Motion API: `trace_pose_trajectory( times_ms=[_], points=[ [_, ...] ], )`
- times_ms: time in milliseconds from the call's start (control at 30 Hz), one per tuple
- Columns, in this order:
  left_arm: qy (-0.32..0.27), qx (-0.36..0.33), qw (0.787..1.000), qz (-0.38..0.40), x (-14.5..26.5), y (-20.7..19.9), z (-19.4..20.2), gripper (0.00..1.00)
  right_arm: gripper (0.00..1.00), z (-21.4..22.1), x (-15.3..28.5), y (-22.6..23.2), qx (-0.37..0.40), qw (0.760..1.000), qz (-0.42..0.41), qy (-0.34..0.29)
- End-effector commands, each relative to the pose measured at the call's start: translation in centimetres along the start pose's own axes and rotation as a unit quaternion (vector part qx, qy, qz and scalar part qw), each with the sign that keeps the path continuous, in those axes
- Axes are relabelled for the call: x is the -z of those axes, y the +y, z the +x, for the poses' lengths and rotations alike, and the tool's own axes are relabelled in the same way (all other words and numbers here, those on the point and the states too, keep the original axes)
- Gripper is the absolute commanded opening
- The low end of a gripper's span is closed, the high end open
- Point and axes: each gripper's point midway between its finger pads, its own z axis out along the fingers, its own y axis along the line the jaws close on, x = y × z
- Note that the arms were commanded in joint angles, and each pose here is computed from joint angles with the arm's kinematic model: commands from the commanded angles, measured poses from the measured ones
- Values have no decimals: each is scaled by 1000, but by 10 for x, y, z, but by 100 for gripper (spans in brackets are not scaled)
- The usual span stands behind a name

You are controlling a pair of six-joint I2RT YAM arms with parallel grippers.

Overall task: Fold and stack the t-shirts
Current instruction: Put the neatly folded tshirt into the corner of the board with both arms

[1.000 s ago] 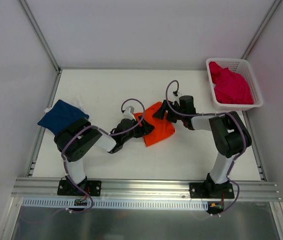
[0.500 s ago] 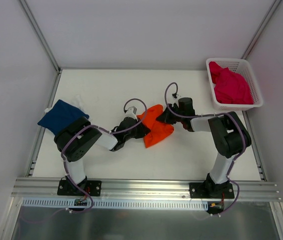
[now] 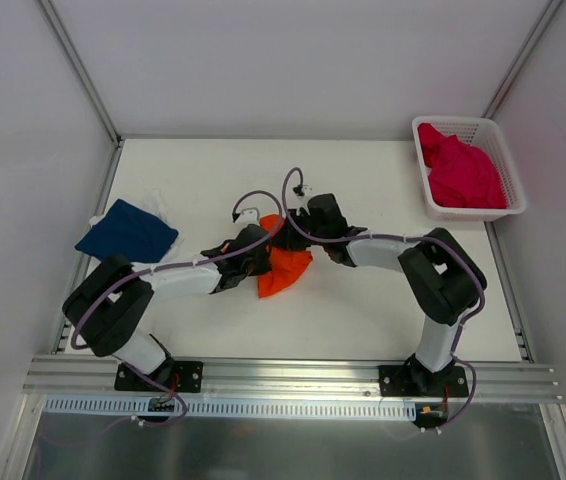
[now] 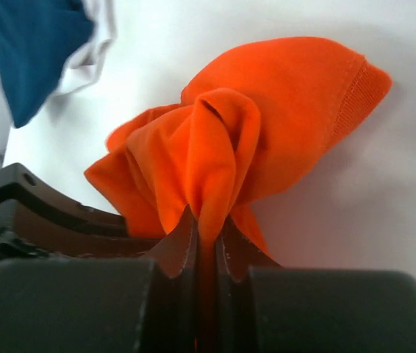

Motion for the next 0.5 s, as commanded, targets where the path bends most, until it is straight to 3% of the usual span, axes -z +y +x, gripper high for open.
trace_pose_trajectory(
  times_ms=[0, 467],
  points=[
    [-39, -25, 996, -73, 29, 25, -33, 0, 0, 1, -10, 43, 15, 999, -26, 13],
    [-89, -14, 980, -177, 91, 95, -105, 0, 1, -5, -38, 142, 66, 995, -68, 14]
  ],
)
